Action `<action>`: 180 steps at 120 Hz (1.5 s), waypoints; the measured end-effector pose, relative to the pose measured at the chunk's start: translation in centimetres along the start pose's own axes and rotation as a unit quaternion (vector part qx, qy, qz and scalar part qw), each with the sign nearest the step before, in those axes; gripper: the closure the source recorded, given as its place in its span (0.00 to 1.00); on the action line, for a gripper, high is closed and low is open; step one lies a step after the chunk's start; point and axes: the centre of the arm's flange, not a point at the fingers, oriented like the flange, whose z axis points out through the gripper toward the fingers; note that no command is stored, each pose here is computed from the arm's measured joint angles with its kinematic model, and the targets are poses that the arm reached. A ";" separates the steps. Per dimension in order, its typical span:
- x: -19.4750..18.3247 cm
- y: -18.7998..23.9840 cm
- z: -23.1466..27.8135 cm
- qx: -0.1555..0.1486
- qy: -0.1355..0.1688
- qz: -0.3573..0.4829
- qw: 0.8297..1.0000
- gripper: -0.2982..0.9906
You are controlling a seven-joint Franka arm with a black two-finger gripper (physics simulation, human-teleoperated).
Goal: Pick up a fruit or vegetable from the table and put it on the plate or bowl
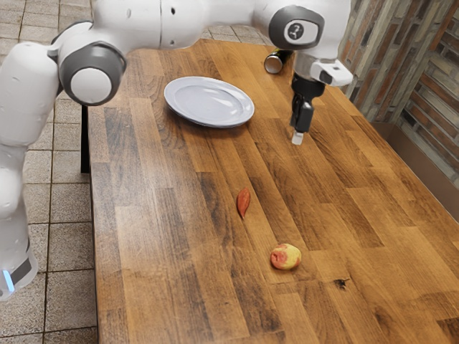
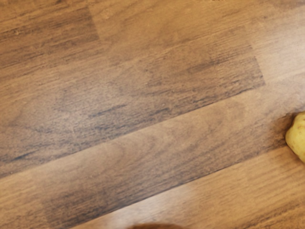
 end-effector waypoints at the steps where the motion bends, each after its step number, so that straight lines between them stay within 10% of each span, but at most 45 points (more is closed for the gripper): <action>1: 0.1 0.3 0.1 0.000 -0.001 0.003 1.000 0.23; 80: 5.8 19.0 10.2 -0.020 -0.040 -0.002 0.999 0.23; 131: 4.6 18.0 16.0 0.032 -0.122 -0.118 0.985 0.23; 180: 5.4 17.7 19.5 0.036 -0.107 -0.180 0.977 0.23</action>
